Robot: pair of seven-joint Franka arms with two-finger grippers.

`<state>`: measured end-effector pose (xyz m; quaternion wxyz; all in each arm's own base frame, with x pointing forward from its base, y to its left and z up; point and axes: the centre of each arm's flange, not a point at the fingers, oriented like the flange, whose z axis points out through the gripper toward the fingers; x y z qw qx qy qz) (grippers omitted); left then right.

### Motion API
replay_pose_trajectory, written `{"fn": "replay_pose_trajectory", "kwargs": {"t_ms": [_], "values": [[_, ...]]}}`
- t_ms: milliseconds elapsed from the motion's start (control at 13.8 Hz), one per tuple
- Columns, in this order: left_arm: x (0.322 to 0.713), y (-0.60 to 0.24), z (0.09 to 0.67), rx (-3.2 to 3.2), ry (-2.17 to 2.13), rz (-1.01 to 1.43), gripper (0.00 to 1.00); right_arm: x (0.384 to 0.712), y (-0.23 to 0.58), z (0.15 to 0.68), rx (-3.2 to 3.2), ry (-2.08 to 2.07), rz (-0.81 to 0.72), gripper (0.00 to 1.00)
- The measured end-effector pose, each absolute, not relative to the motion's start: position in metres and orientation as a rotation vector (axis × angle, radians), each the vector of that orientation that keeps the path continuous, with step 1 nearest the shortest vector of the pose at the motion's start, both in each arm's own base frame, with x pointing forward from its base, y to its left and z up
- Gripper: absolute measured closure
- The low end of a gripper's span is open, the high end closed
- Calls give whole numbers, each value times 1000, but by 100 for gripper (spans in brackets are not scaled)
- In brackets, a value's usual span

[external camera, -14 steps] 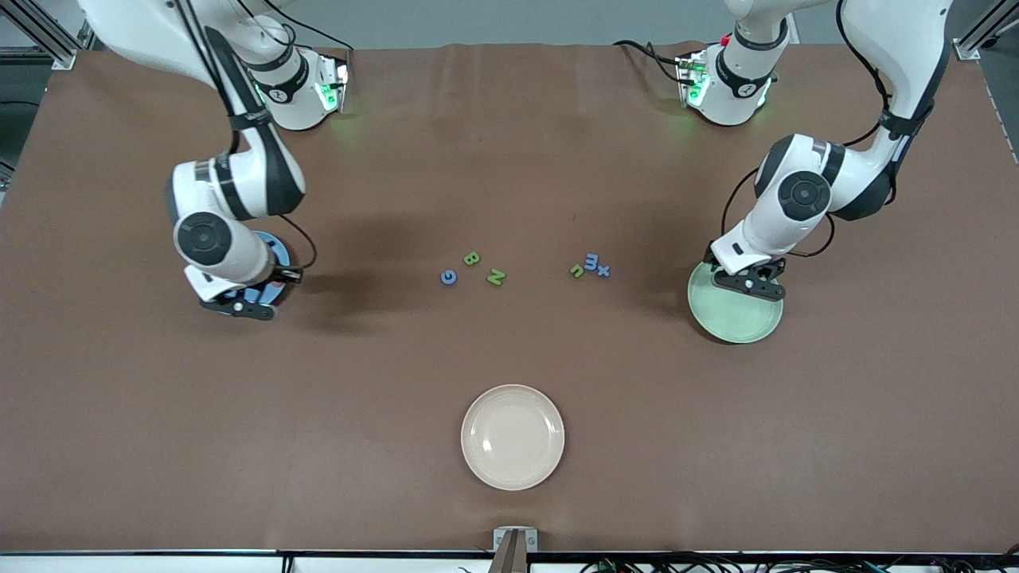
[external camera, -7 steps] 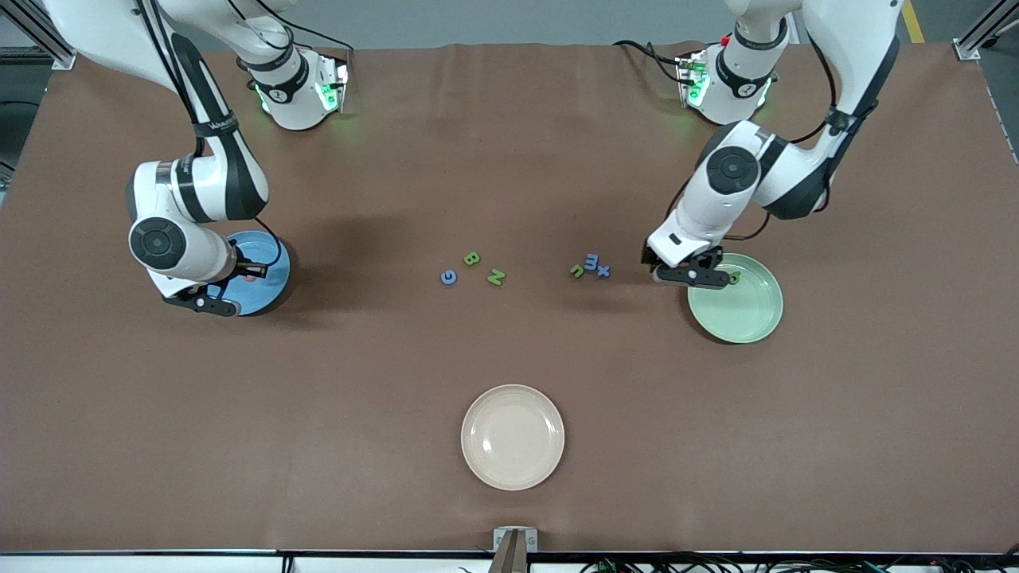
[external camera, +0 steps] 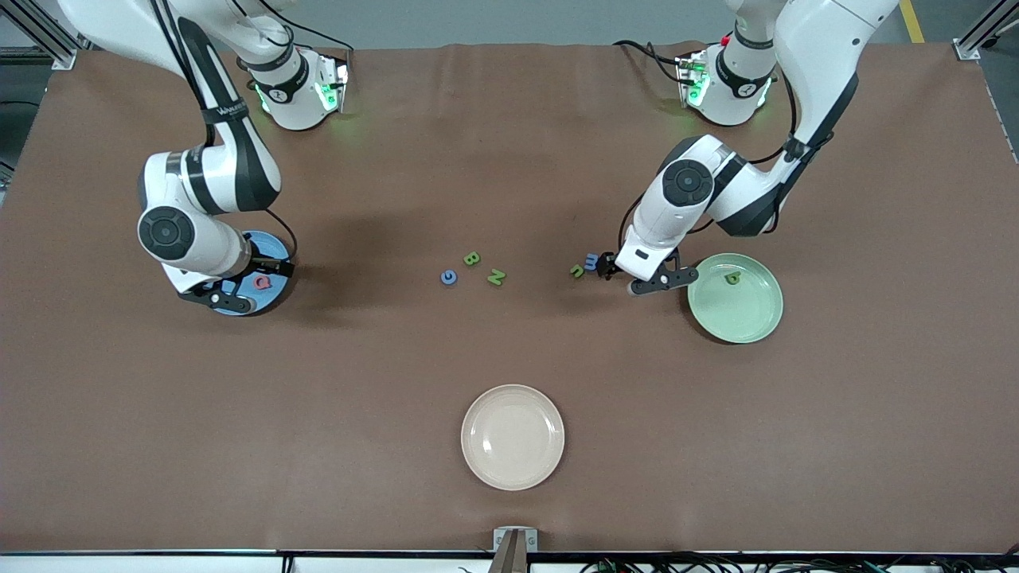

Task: Sort uppercase to blue plate, lowercase to green plate
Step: 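Return the left gripper to the blue x while the right gripper reaches the blue c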

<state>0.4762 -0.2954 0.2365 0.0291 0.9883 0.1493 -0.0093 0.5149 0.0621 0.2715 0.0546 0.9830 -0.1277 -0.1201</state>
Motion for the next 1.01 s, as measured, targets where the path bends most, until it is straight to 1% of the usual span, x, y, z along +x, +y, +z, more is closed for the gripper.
{"fn": "replay_pose_trajectory", "kwargs": {"t_ms": [217,290,362,435,507,652,725,870,1014], "values": [[474,-305,232,3057,472,-9,1,512,93,276,3009,-494,-353,0],[473,-306,229,3065,455,-8,5,511,109,277,3004,-528,-328,0],[472,-307,224,3073,438,-12,5,510,128,278,3002,-564,-287,0],[471,-308,219,3078,423,-21,11,508,150,281,3005,-606,-233,0],[470,-309,213,3082,410,-34,11,506,173,282,3010,-651,-179,0],[469,-314,203,3081,395,-62,24,497,216,276,3008,-742,-102,0],[468,-317,199,3079,389,-74,24,492,237,270,3002,-783,-79,0],[467,-322,194,3076,379,-90,33,487,273,258,2987,-869,-42,0],[465,-324,189,3075,374,-106,35,489,303,249,2986,-954,8,0]]}}
